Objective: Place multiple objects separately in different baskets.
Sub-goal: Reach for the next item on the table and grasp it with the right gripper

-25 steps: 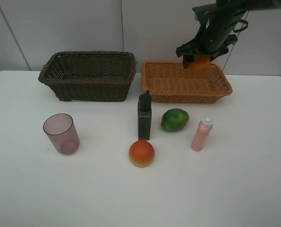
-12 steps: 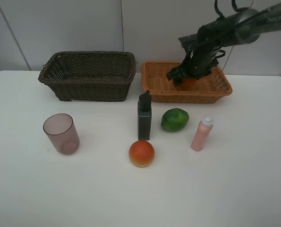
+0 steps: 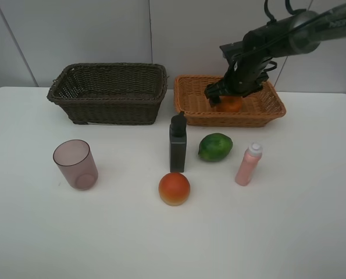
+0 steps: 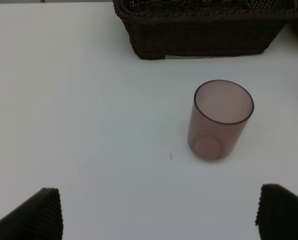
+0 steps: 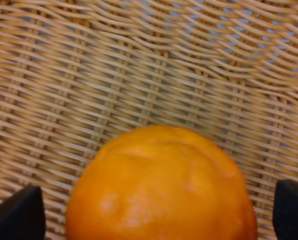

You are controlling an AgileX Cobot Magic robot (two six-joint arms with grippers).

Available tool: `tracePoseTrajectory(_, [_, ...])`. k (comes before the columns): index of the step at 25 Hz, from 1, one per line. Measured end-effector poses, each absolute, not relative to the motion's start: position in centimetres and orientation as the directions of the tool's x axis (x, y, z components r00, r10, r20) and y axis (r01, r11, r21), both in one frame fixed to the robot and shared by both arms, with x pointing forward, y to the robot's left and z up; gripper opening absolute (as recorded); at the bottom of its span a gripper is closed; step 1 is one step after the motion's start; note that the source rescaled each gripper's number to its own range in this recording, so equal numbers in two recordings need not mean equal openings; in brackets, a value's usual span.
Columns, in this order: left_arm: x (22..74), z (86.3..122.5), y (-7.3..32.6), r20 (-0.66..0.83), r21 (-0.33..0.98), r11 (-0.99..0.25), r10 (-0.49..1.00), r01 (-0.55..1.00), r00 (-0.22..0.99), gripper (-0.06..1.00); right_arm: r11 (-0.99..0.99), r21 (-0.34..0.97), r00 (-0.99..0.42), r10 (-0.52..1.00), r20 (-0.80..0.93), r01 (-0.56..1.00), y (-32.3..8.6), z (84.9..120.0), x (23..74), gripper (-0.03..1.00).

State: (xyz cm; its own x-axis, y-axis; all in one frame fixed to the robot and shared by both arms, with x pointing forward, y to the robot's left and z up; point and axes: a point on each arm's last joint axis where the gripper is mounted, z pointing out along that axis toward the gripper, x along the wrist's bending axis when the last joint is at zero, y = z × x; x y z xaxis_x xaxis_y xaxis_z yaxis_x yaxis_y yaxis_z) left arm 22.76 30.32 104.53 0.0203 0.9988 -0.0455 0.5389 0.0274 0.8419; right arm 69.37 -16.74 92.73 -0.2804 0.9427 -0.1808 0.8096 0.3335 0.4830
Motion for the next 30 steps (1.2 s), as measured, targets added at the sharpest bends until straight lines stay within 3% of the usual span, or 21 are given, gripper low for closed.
tracePoseTrajectory(13, [22.8, 104.5, 30.3, -0.046, 0.842, 0.027, 0.999, 0.539, 0.02, 1.0, 0.317, 0.375, -0.281, 0.948, -0.149, 0.871, -14.5, 99.0, 65.1, 1.0])
tracePoseTrajectory(19, [22.8, 104.5, 30.3, -0.046, 0.842, 0.027, 0.999, 0.539, 0.02, 1.0, 0.346, 0.202, -0.313, 0.933, -0.18, 0.916, -13.4, 99.9, 62.2, 1.0])
tracePoseTrajectory(30, [22.8, 104.5, 30.3, -0.046, 0.842, 0.027, 0.999, 0.539, 0.02, 1.0, 0.351, 0.152, -0.334, 0.934, -0.128, 0.924, -13.2, 101.5, 57.2, 1.0])
